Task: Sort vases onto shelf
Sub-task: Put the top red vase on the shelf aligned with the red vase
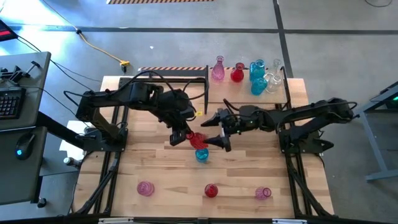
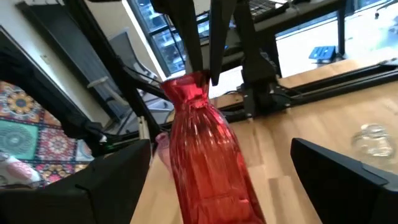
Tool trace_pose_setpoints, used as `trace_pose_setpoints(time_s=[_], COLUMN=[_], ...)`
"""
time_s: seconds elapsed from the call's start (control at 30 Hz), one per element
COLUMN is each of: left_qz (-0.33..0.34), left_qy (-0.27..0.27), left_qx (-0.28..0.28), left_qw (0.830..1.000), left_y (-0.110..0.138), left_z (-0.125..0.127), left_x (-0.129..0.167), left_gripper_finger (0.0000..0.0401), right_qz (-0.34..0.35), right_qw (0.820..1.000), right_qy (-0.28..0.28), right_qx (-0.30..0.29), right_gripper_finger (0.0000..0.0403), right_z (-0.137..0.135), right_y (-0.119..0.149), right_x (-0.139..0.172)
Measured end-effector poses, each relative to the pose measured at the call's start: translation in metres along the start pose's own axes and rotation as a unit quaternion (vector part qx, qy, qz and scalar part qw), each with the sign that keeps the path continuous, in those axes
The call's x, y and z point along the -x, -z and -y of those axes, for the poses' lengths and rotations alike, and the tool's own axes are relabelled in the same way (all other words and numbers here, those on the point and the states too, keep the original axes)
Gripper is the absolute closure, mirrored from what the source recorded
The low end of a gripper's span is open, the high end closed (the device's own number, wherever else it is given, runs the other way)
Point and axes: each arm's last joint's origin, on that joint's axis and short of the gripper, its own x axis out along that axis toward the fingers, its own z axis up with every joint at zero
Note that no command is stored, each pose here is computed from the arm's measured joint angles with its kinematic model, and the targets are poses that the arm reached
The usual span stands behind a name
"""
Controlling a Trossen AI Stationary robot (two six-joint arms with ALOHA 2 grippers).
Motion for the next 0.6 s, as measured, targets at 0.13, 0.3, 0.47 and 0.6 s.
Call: trace_pose_setpoints(time_s=[0.13, 0.3, 0.47, 0.6], left_qz=[0.004, 0.005, 0.008, 0.029], left_qy=[0.007, 0.005, 0.006, 0.013], left_qx=[0.0, 0.008, 0.008, 0.005], left_qw=[1.0, 1.0, 1.0, 0.999], left_y=[0.0, 0.001, 0.0, -0.004], left_z=[0.006, 0.007, 0.007, 0.009], left_x=[-0.001, -0.001, -0.001, -0.001], left_gripper_finger=[0.0395, 0.0395, 0.0395, 0.0395], right_qz=[0.005, 0.013, 0.01, 0.013], right_qw=[1.0, 0.999, 0.999, 0.999], right_qy=[-0.017, -0.033, -0.039, -0.03], right_qx=[0.0, 0.003, 0.001, 0.001], right_gripper_finger=[0.003, 0.003, 0.003, 0.003], right_z=[-0.006, -0.013, -0.017, -0.018], right_y=[0.005, 0.01, 0.011, 0.012], right_x=[-0.008, -0.014, -0.014, -0.014])
